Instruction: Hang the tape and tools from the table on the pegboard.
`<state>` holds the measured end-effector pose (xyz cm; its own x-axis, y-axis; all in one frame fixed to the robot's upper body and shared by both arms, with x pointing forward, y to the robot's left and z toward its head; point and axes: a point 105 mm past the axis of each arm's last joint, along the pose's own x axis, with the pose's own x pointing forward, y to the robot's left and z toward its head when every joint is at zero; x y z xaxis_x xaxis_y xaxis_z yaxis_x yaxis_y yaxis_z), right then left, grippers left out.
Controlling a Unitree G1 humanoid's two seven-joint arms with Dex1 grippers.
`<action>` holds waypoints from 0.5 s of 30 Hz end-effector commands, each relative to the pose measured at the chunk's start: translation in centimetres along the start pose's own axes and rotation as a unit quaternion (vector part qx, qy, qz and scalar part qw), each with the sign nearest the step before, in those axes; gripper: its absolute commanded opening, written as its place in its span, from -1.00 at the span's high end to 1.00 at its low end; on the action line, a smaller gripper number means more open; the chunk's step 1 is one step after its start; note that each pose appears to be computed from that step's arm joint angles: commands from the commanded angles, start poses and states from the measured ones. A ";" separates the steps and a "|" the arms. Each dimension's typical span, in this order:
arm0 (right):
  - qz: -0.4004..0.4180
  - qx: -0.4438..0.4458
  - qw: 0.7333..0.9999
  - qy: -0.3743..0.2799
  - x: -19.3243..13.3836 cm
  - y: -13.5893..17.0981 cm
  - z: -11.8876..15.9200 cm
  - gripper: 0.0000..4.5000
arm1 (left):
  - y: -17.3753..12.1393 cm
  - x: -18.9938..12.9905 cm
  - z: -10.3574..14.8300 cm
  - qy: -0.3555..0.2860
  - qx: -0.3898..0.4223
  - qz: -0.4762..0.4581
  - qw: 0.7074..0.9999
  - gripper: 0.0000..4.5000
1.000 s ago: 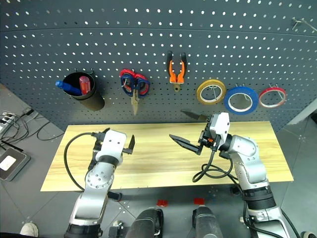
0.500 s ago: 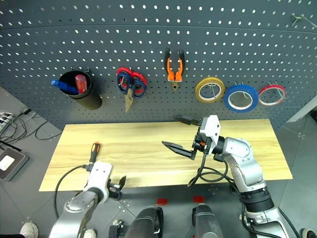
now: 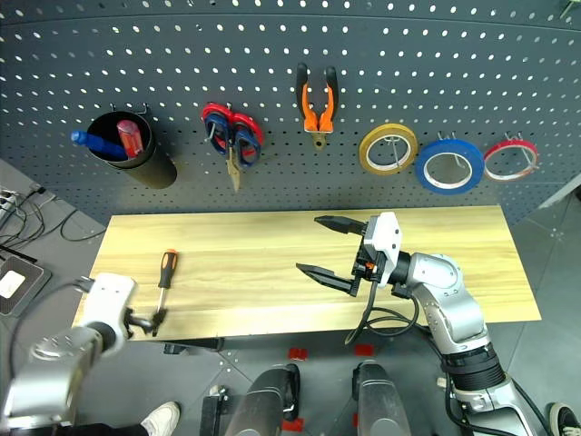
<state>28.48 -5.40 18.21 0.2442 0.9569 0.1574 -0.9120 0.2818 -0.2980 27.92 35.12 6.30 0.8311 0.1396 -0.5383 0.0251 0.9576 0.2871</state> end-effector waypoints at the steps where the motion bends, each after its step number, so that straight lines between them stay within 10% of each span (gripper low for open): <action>1: 0.010 -0.015 1.000 -0.024 0.4 0.3 1.4 -1.00 | 1.6 0.4 0.3 0.001 -0.017 0.003 1.000 -0.99; 15: 0.008 -0.013 1.000 -0.012 0.1 0.4 1.4 -1.00 | 1.9 3.9 4.1 -0.010 -0.089 -0.034 0.995 -0.99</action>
<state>28.31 -5.33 18.50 0.2382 0.9598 0.1486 -0.9129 0.2735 -0.3030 33.67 35.40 7.80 0.8470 0.0400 -0.5300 0.0058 0.9964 0.0844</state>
